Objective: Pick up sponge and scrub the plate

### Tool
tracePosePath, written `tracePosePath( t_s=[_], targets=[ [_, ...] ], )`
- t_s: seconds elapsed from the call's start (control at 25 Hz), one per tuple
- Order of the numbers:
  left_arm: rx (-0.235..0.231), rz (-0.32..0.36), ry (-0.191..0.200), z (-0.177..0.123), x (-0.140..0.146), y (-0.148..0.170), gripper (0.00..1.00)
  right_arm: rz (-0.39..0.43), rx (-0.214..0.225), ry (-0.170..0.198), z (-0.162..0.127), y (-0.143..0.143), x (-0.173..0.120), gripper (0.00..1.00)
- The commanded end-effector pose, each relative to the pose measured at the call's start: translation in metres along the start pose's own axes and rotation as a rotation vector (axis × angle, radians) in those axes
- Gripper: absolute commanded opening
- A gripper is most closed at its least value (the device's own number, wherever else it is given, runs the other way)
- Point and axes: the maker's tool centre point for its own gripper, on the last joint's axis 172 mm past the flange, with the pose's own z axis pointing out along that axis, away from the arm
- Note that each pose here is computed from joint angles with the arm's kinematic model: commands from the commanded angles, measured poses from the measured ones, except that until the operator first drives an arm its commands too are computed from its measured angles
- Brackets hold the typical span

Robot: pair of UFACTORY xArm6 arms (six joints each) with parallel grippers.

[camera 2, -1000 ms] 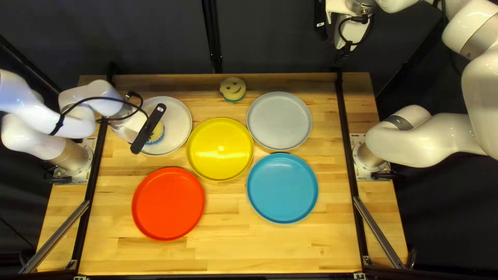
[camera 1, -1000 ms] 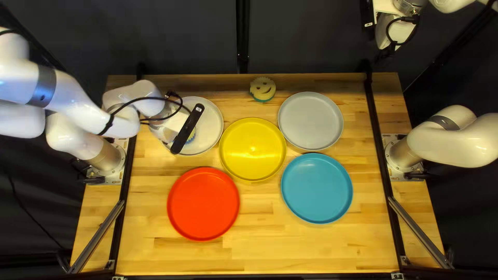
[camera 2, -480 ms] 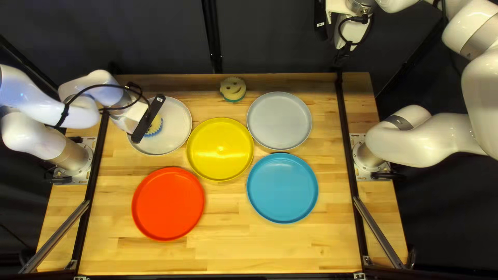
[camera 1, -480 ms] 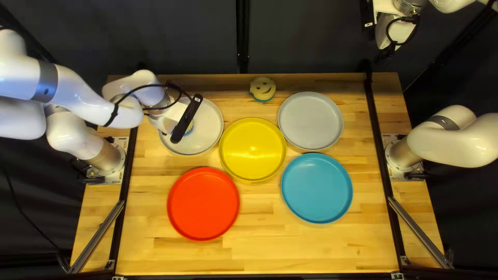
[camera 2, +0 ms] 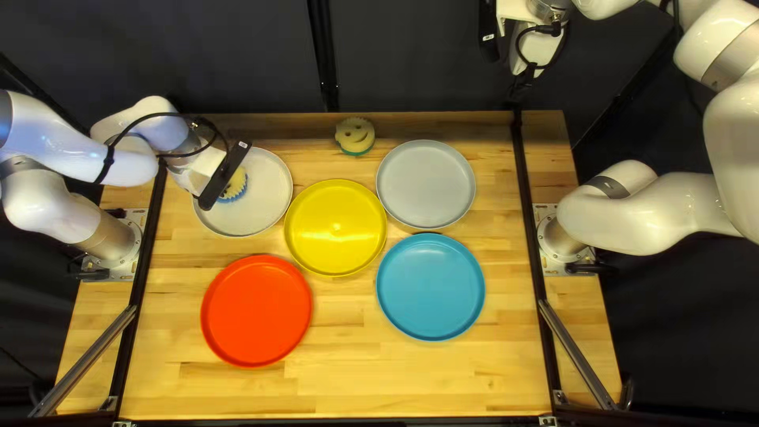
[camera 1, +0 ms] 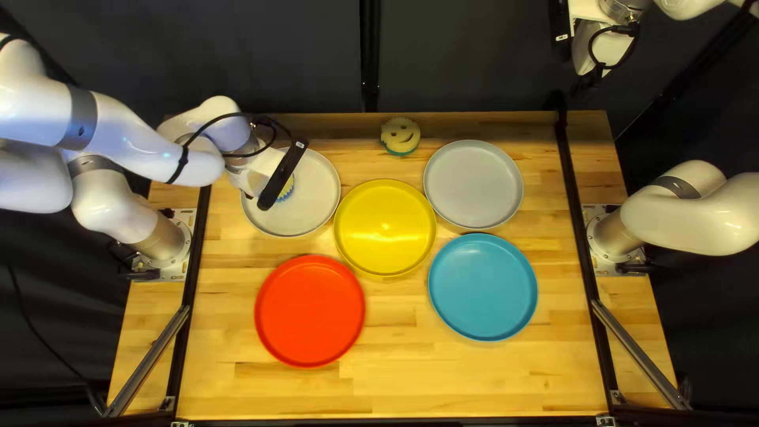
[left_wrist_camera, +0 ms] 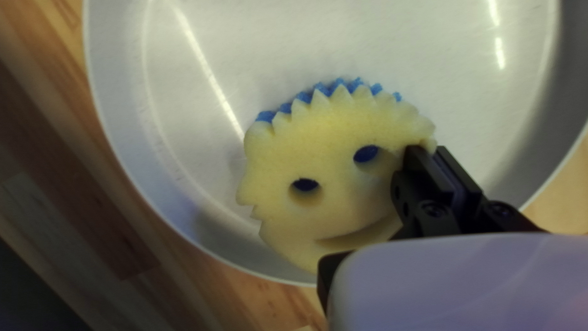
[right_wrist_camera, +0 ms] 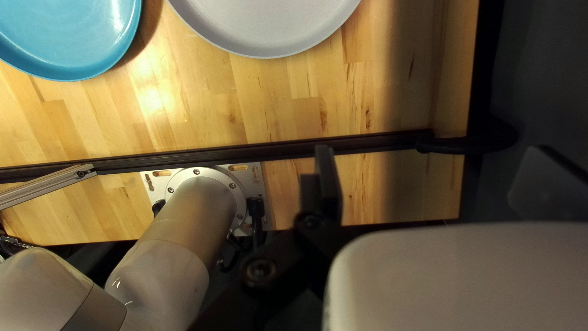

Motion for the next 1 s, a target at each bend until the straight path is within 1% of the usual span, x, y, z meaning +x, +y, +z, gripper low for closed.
tracePosePath(
  t_s=[0.04,0.2,0.32,0.68,0.8,0.84,1.0],
  targets=[
    [0.003,-0.006,0.003,0.003,0.000,0.022,0.00,0.000,0.000,0.000,0.000,0.000,0.000,1.00],
    [-0.004,-0.013,-0.002,0.007,-0.011,0.019,0.00,0.000,0.000,0.000,0.000,0.000,0.000,1.00],
    [-0.008,-0.021,-0.007,0.008,-0.016,0.002,0.00,0.000,0.000,0.000,0.000,0.000,0.000,1.00],
    [-0.010,-0.012,-0.011,0.009,-0.015,-0.042,0.00,0.000,0.000,0.000,0.000,0.000,0.000,1.00],
    [0.009,-0.006,-0.003,-0.004,-0.002,-0.049,0.00,0.000,0.000,0.000,0.000,0.000,0.000,1.00],
    [0.022,-0.002,0.001,-0.012,0.004,-0.049,0.00,0.000,0.000,0.000,0.000,0.000,0.000,1.00],
    [0.061,0.009,0.015,-0.029,0.024,-0.040,0.00,0.000,0.000,0.000,0.000,0.000,0.000,1.00]
  ],
)
